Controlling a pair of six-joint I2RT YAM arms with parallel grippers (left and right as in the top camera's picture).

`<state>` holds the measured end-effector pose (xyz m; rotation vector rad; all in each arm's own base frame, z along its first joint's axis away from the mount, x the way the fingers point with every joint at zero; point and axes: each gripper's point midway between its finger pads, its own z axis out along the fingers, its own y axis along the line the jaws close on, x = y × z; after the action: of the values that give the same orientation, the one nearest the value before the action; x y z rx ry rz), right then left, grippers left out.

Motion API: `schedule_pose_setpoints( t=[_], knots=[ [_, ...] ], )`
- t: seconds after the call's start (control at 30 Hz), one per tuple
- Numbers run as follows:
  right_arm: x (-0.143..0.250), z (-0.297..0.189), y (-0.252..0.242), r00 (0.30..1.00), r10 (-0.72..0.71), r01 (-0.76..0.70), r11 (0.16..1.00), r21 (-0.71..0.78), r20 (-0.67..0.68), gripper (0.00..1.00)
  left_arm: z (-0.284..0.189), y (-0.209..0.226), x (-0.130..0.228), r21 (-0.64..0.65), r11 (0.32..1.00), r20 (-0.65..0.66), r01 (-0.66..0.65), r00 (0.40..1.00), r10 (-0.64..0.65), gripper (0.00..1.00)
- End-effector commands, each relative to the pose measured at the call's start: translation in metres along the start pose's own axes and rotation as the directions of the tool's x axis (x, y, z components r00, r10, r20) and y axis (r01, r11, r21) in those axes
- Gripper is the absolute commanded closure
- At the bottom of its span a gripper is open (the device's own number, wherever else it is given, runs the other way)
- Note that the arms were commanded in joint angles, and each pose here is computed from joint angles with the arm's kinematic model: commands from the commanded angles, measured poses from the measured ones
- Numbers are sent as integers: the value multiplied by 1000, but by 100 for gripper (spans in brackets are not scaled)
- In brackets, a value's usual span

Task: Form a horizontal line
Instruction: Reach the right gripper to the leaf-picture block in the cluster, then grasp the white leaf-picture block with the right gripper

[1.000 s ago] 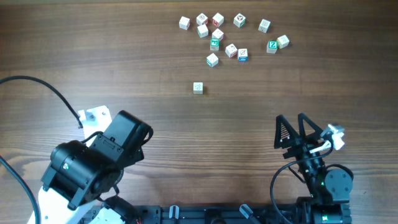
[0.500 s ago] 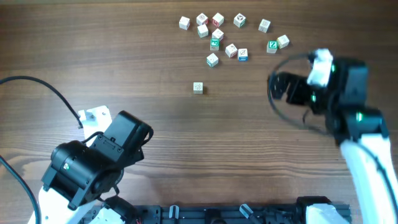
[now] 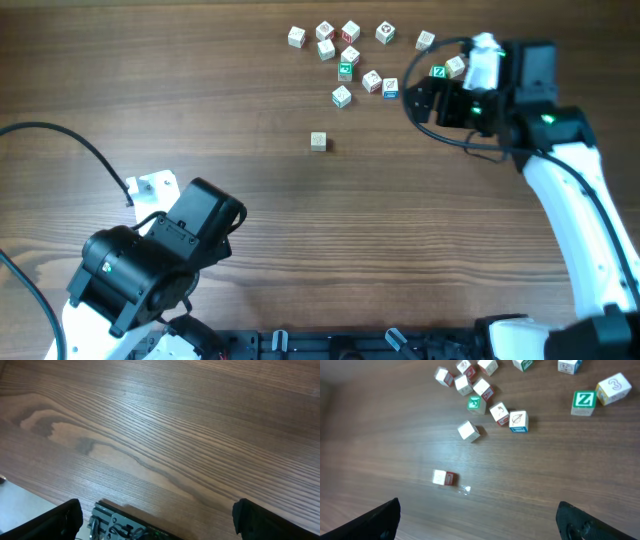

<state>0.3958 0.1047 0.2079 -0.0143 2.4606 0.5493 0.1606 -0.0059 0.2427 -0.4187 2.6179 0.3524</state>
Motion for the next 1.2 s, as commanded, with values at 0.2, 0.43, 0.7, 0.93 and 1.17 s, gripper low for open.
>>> schedule_pose_setpoints(
  t=[0.2, 0.43, 0.7, 0.93, 1.17],
  knots=[
    [-14, 113, -45, 978, -148, 183, 947, 263, -149, 11, 1, 3, -2, -13, 1000, 12, 13, 1000, -13, 0],
    [-12, 174, -42, 969, -217, 241, 937, 252, -120, 21, 1, 3, -2, -13, 1000, 12, 13, 1000, -13, 0],
    [-4, 217, -60, 977, -191, 211, 937, 277, -96, 36, 1, 3, -2, -13, 1000, 12, 13, 1000, -13, 0],
    [2, 225, -64, 980, -170, 192, 941, 279, -100, 56, 1, 3, -2, -13, 1000, 12, 13, 1000, -13, 0],
    [0, 225, -63, 981, -170, 189, 942, 279, -91, 53, 1, 3, -2, -13, 1000, 12, 13, 1000, -13, 0]
  ],
)
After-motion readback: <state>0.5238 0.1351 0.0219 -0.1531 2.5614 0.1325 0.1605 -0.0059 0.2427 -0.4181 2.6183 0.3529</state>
